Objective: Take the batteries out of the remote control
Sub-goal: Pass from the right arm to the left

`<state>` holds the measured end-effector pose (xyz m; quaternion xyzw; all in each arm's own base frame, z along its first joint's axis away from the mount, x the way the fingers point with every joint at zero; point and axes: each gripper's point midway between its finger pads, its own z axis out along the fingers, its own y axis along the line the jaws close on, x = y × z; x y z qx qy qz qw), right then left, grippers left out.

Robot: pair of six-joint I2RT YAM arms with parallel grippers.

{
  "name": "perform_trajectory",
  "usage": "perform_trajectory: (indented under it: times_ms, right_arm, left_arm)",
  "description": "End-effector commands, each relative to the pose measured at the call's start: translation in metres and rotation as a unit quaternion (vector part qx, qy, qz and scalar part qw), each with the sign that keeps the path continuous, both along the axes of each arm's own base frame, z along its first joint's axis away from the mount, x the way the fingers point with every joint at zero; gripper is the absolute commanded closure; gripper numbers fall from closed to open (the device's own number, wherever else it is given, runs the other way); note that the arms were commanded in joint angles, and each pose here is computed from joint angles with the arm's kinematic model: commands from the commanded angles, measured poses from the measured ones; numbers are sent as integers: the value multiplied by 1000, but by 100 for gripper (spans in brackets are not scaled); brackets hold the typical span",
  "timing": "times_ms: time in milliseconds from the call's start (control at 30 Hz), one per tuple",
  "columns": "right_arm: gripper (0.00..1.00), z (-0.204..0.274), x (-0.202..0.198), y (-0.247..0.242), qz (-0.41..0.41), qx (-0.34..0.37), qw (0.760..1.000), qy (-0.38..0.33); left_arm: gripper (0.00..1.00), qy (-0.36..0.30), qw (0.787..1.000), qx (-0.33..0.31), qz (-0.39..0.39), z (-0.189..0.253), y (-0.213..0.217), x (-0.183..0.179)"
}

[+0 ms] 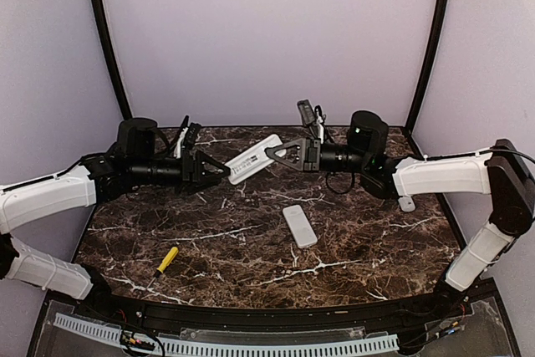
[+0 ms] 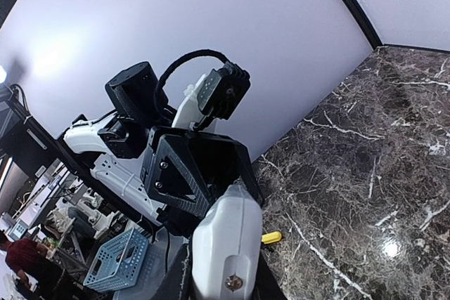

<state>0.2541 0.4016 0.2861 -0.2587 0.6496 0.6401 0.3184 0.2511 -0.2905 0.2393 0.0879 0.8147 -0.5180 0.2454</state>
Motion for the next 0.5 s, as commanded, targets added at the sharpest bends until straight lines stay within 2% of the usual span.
perform_trajectory:
  times_ms: [0, 467]
  right_arm:
    - [100, 22, -5, 0, 1, 20, 999, -32]
    - [100, 22, -5, 2, 1, 17, 999, -37]
  left_arm:
    - [43, -7, 1000, -12, -2, 10, -2, 2]
    - [47, 11, 1000, -4, -5, -2, -4, 3]
